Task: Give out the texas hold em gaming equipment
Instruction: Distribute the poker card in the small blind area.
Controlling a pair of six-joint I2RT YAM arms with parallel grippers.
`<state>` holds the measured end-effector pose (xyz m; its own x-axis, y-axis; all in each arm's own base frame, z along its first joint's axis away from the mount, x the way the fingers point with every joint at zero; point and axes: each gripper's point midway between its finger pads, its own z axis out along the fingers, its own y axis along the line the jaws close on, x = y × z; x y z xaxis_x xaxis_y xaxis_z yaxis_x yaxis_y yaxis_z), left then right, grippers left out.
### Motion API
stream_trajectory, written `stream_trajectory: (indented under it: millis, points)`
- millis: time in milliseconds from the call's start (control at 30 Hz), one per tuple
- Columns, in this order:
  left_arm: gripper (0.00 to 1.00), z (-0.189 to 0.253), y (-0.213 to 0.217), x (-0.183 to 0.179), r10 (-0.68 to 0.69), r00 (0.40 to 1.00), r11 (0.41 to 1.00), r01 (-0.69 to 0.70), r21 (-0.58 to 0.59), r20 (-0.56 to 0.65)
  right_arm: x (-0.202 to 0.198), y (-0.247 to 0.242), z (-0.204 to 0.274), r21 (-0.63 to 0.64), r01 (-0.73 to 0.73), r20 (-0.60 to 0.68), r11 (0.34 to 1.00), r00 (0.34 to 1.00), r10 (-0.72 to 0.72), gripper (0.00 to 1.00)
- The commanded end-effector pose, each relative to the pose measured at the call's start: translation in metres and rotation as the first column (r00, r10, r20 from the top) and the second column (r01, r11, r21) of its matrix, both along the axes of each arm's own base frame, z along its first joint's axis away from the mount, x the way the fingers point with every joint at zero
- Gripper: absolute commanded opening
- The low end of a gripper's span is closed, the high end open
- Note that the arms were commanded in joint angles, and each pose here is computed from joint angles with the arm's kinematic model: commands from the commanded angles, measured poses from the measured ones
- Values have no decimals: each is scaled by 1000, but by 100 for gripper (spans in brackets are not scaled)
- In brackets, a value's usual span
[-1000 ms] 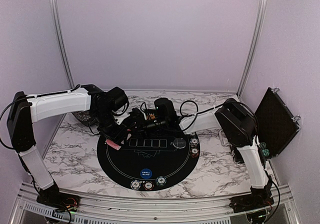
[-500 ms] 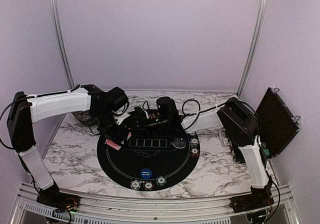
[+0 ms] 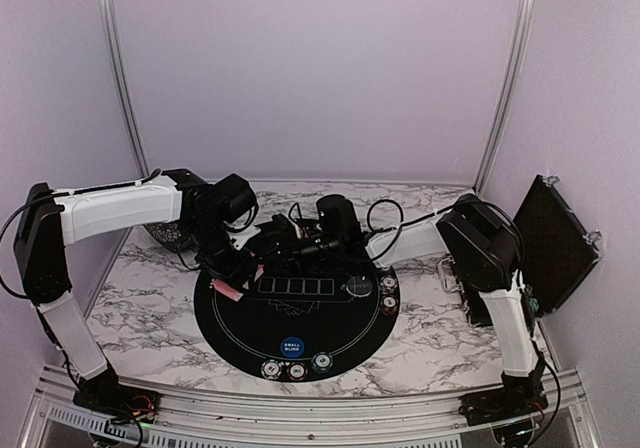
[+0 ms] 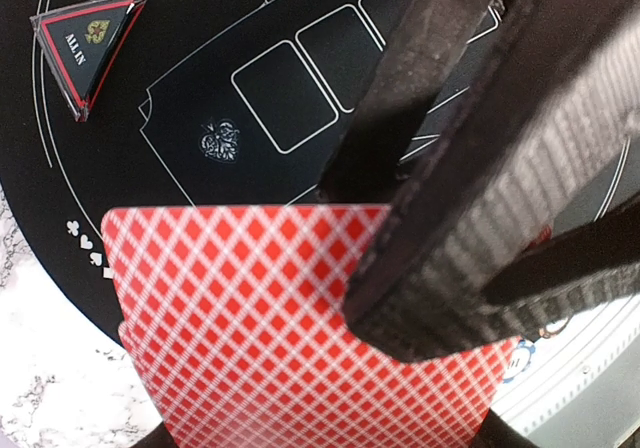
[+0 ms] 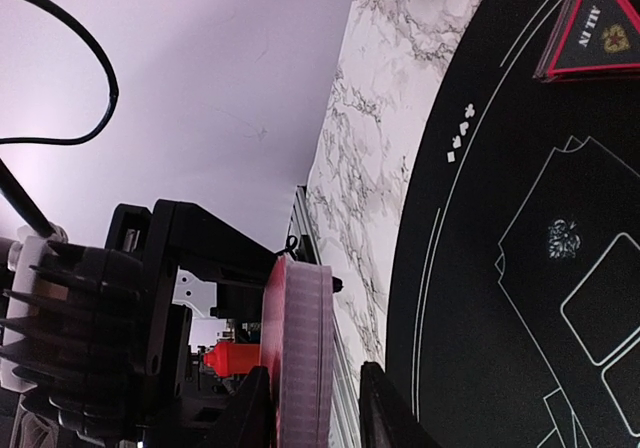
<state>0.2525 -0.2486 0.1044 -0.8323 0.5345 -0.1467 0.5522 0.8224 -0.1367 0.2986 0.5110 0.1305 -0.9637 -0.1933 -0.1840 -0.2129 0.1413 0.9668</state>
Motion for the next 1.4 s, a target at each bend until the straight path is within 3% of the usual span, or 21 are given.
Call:
stream_trajectory:
  millis: [0,867,1367]
  points:
    - [57,10,1,-7,-4,1000,1000,5,-22,2,7,-6,31,57,21,50,998,998,-24,29]
    - [57,0,6,-9,18,999,1000,-17,16,-31,5,-18,35,65,39,57,997,997,-43,27]
    - [57,-3,4,-7,16,999,1000,-15,23,-36,4,-17,35,72,39,52,997,998,-43,17]
